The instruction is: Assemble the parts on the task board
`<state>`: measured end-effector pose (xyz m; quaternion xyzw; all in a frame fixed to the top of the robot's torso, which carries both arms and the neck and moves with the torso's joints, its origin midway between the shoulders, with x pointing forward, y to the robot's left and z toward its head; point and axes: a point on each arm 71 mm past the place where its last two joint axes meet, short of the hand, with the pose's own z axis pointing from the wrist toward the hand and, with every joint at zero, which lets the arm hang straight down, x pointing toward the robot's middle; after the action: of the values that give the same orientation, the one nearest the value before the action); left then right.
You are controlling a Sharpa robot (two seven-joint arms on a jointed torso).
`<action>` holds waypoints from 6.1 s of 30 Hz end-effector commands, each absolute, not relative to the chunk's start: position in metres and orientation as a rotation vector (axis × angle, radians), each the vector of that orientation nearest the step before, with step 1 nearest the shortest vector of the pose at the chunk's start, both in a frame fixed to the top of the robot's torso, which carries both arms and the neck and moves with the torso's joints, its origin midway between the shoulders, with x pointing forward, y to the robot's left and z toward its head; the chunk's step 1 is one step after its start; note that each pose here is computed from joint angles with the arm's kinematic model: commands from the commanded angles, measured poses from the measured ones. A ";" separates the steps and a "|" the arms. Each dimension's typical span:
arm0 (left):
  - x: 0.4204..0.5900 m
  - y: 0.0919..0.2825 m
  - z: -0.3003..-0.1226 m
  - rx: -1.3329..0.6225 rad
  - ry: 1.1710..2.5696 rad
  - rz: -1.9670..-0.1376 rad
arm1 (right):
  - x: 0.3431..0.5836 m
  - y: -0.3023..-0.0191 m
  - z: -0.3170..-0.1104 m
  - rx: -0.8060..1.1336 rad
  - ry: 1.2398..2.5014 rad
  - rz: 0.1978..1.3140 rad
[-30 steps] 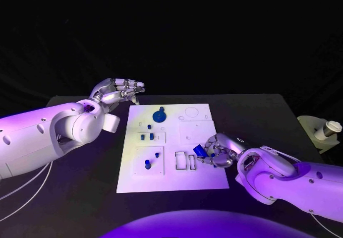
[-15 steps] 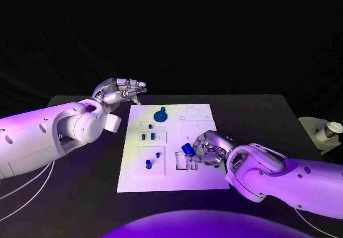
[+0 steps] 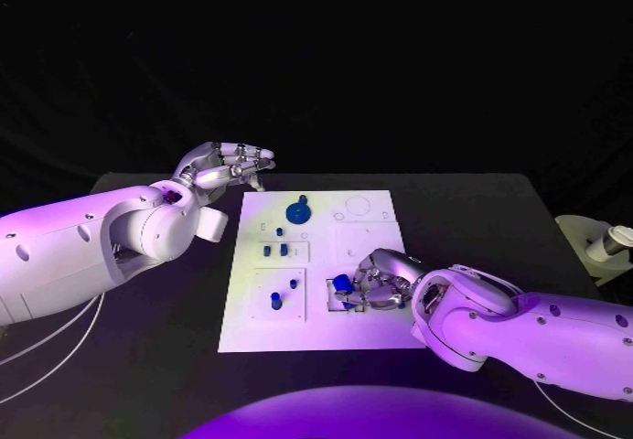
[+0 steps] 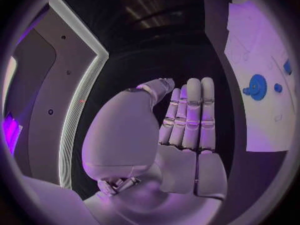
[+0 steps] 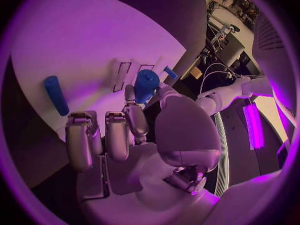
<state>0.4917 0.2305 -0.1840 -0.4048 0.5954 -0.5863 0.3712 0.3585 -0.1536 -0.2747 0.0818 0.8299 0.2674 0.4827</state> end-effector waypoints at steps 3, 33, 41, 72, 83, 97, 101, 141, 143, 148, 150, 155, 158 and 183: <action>0.491 0.228 -0.183 -1.035 1.532 -1.528 | 0.359 -0.152 -0.277 0.156 2.041 0.623; 0.490 0.229 -0.182 -1.037 1.533 -1.525 | 0.363 -0.149 -0.273 0.112 1.953 0.628; 0.490 0.231 -0.183 -1.039 1.532 -1.521 | 0.353 -0.151 -0.266 0.074 1.946 0.669; 0.490 0.232 -0.183 -1.041 1.533 -1.518 | 0.358 -0.149 -0.274 0.014 1.985 0.632; 0.490 0.233 -0.183 -1.042 1.534 -1.515 | 0.358 -0.150 -0.273 0.006 1.980 0.627; 0.490 0.233 -0.183 -1.041 1.533 -1.514 | 0.357 -0.169 -0.261 0.102 1.882 0.676; 0.490 0.234 -0.183 -1.042 1.533 -1.513 | 0.360 -0.192 -0.252 0.143 1.881 0.653; 0.489 0.233 -0.184 -1.040 1.540 -1.519 | 0.357 -0.232 -0.294 0.112 2.000 0.404; 0.489 0.233 -0.184 -1.040 1.540 -1.518 | 0.357 -0.230 -0.295 0.108 2.004 0.406; 0.489 0.233 -0.184 -1.041 1.542 -1.518 | 0.357 -0.226 -0.299 0.064 2.015 0.394; 0.489 0.233 -0.184 -1.041 1.543 -1.518 | 0.356 -0.225 -0.301 0.040 2.019 0.383; 0.489 0.233 -0.184 -1.040 1.549 -1.518 | 0.355 -0.224 -0.303 -0.068 2.022 0.334; 0.489 0.234 -0.184 -1.039 1.551 -1.516 | 0.355 -0.223 -0.303 -0.127 2.012 0.310; 0.488 0.234 -0.185 -1.038 1.562 -1.509 | 0.354 -0.209 -0.287 -0.003 1.903 0.416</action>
<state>0.4891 0.2363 -0.1859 -0.4078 0.6040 -0.5798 0.3644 0.3543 -0.2078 -0.2869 -0.0389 0.8066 0.1712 0.5644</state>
